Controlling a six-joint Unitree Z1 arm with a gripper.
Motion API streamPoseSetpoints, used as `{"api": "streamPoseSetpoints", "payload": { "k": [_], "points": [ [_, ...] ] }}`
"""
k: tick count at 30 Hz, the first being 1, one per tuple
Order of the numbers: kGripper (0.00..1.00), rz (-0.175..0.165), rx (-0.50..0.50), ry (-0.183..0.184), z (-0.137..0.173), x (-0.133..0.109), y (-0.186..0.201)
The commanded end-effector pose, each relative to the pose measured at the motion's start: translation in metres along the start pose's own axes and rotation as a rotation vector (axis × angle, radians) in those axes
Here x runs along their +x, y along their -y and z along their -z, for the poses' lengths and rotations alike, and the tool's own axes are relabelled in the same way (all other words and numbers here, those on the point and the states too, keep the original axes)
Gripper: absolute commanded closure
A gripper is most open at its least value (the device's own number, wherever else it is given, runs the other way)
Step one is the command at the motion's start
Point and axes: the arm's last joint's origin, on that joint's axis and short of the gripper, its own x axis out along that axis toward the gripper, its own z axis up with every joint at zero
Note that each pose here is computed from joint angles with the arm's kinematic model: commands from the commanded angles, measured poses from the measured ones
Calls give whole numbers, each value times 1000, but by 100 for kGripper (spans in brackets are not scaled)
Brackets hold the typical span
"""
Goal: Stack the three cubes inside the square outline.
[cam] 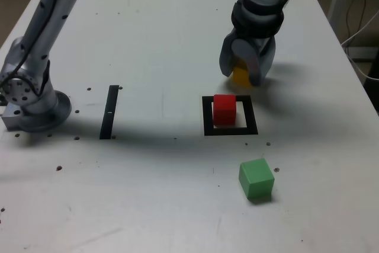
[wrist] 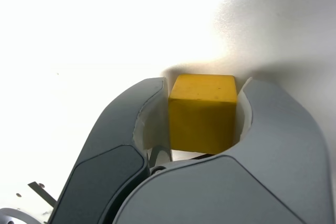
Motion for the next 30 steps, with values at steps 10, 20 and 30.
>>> {"api": "streamPoseSetpoints", "payload": {
  "k": [10, 20, 30],
  "points": [
    [72, -3, -142, 56, 27, -43, 16],
    [72, 50, -310, 131, 54, -83, 56],
    [72, 116, -375, 110, 46, -81, 76]
  ]
}}
